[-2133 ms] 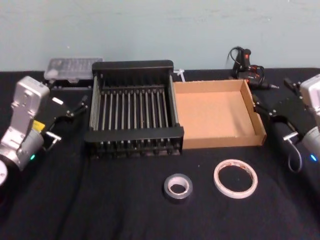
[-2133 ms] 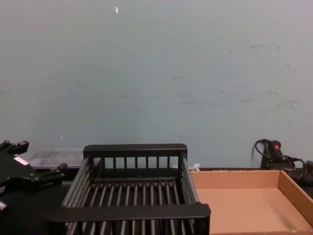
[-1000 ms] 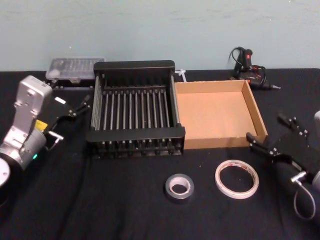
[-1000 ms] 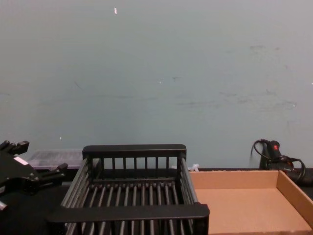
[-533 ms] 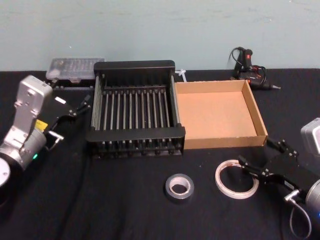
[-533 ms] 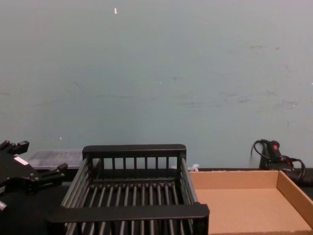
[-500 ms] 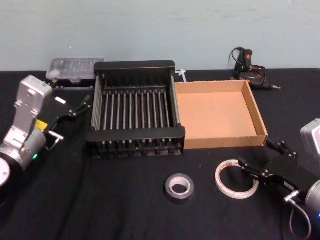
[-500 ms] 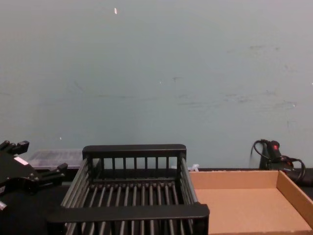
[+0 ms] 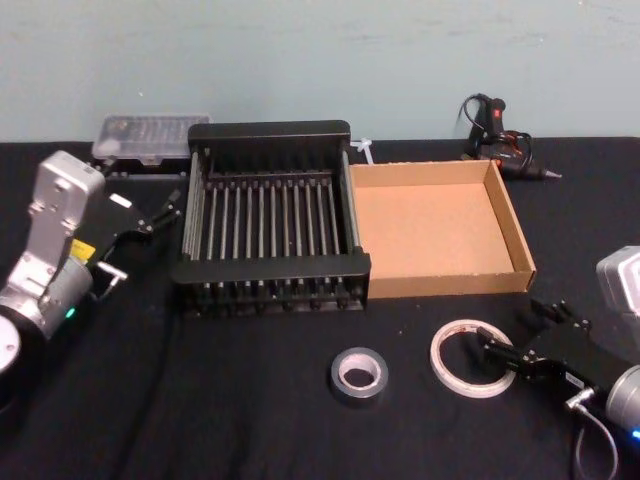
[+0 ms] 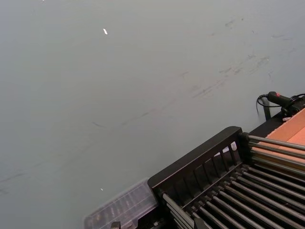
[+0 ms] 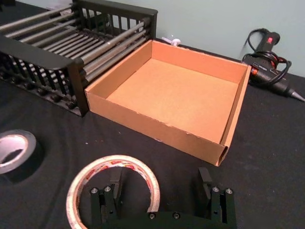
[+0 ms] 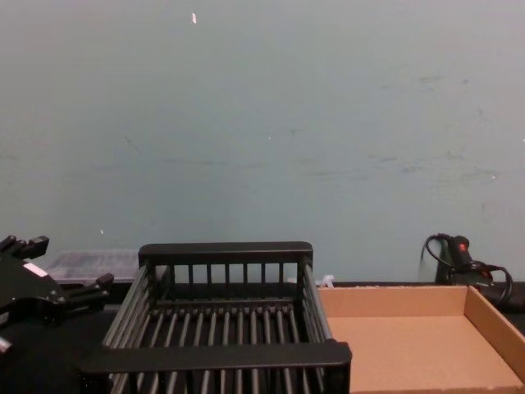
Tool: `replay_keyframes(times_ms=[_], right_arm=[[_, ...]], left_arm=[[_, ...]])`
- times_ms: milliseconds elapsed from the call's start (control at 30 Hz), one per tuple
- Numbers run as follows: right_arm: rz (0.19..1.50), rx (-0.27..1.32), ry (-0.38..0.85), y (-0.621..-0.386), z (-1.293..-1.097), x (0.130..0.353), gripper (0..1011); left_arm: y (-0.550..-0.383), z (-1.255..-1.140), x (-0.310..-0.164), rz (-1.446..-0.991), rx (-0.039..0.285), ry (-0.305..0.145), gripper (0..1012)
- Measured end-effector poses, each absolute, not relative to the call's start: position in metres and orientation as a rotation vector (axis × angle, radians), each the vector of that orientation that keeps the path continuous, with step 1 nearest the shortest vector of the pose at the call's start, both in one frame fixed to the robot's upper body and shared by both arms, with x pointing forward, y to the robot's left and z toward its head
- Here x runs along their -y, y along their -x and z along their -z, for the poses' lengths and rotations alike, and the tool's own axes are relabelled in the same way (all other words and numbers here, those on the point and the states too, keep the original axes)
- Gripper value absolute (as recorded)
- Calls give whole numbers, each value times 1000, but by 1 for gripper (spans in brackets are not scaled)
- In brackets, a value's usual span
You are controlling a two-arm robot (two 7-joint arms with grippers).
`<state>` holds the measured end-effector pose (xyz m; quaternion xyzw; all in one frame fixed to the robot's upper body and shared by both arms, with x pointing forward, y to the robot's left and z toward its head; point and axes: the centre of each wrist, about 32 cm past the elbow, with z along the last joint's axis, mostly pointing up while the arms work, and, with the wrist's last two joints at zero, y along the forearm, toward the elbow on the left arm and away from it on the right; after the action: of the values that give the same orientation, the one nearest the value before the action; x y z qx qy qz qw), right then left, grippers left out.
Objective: Pick up the white tape and place it into the black box , Pick up the silver tape and place it into the brown box.
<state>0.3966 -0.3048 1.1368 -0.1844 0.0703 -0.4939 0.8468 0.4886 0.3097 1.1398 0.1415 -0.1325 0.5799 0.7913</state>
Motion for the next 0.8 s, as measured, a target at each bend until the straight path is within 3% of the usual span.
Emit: replay_keyframes(times_ms=[800], right_arm=[[1020,-129,438,-404,-1121,301,1002]], left_arm=[[-489,-1140,-310,-1248,285,-304,1001]])
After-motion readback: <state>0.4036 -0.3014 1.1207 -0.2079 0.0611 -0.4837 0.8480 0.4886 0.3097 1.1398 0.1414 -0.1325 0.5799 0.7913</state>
